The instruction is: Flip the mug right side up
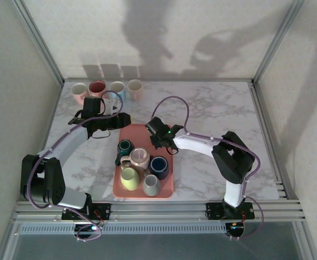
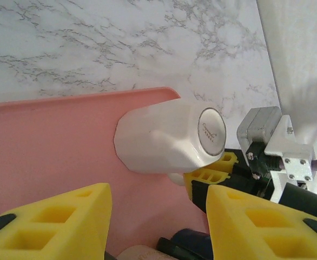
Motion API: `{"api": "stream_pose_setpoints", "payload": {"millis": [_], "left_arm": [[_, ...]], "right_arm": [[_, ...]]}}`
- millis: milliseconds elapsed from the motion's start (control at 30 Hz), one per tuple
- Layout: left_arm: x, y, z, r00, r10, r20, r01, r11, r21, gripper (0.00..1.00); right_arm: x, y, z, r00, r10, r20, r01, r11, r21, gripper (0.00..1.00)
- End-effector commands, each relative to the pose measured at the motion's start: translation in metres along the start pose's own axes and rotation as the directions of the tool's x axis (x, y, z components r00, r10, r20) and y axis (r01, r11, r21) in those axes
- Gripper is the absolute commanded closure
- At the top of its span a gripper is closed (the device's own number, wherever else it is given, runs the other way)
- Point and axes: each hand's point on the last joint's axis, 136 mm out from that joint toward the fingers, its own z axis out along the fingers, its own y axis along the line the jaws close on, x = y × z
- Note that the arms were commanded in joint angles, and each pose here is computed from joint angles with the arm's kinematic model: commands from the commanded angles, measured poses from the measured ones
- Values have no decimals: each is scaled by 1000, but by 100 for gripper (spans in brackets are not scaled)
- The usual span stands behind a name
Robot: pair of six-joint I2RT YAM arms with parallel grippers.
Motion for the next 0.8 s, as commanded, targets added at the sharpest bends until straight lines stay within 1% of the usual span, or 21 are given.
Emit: {"api": "stream_pose_setpoints", "payload": {"millis": [0, 267, 500, 633, 767], "left_arm": [[-8, -4, -7, 999, -3, 42, 3, 1000, 5, 51], [-13, -14, -14, 998, -9, 68, 7, 999, 31, 51], [-22, -36, -30, 992, 18, 125, -29, 996, 85, 50], [-24, -46, -38, 988, 35, 153, -52, 993, 108, 50], [-25, -55, -43, 986, 24, 167, -50, 987, 150, 50]], "right_arm": [[-18, 6, -24, 997, 14, 79, -11, 999, -41, 100], [-34, 3, -54, 987, 71, 147, -58, 994, -89, 100], [-52, -6, -87, 959, 179, 219, -139, 973, -186, 100], [-59, -15, -104, 928, 274, 252, -204, 941, -271, 100], [-66, -27, -118, 882, 398, 251, -289, 879, -380, 100]]}}
